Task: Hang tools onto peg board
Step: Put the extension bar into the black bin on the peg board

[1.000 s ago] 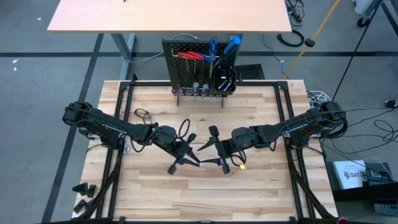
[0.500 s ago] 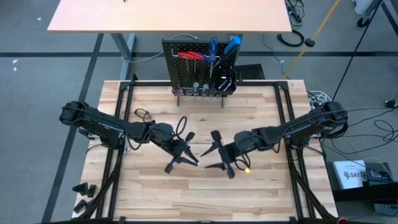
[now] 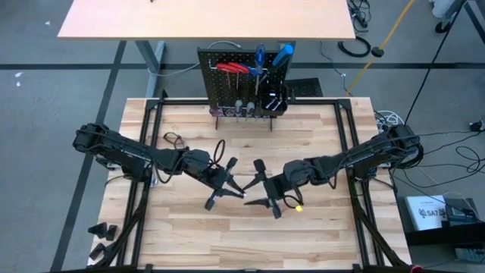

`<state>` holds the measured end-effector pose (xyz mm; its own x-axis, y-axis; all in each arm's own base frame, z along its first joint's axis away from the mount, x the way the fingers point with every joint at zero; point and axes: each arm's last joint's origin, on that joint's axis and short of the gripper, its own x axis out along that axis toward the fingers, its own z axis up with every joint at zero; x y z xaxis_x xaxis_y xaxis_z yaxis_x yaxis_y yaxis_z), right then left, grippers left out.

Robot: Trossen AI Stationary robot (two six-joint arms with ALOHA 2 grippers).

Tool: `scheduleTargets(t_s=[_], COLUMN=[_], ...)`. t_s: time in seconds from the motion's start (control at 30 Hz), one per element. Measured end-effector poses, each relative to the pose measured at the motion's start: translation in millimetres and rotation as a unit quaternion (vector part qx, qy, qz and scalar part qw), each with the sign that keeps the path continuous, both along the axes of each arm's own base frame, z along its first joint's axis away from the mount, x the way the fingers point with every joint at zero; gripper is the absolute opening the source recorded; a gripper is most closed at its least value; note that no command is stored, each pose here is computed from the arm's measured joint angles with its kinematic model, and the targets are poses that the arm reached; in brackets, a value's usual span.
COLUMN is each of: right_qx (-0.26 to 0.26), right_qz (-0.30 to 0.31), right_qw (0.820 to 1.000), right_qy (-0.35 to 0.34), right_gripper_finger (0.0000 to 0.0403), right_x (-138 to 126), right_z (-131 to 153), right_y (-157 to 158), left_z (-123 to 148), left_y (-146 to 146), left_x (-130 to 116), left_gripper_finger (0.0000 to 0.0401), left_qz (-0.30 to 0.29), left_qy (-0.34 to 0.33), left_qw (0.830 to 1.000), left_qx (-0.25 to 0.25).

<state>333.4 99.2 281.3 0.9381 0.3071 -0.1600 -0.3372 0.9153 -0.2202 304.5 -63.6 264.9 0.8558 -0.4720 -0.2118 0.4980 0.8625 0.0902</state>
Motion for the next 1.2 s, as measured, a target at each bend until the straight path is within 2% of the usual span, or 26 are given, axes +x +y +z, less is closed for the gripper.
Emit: scheduleTargets(t_s=[0.17, 0.63, 0.77, 1.03, 1.2], right_qx=[0.003, -0.006, -0.007, -0.013, -0.018], right_qz=[-0.001, -0.003, -0.003, -0.023, -0.031], right_qw=[1.000, 1.000, 1.000, 1.000, 0.999], right_qy=[-0.011, -0.012, -0.012, -0.007, 0.004], right_gripper_finger=[0.0161, 0.0030, 0.0030, 0.0030, 0.0030], right_x=[0.3, 0.7, 0.7, 0.8, 0.3], right_z=[2.2, 2.2, 2.2, 0.8, -1.0], right_y=[0.0, -1.7, -1.7, -2.8, -3.5], left_z=[0.0, 1.8, 1.9, 1.8, -2.3], left_y=[0.8, 0.2, 0.2, 0.9, 2.7], left_x=[0.4, 0.7, 0.6, 0.8, 0.5], left_gripper_finger=[0.0042, 0.0042, 0.0049, 0.0096, 0.0116], left_qz=[0.013, 0.011, 0.012, 0.018, 0.044], left_qy=[-0.001, -0.011, -0.011, -0.010, 0.008], left_qw=[1.000, 1.000, 1.000, 1.000, 0.999], left_qx=[0.003, 0.002, 0.002, 0.002, 0.019])
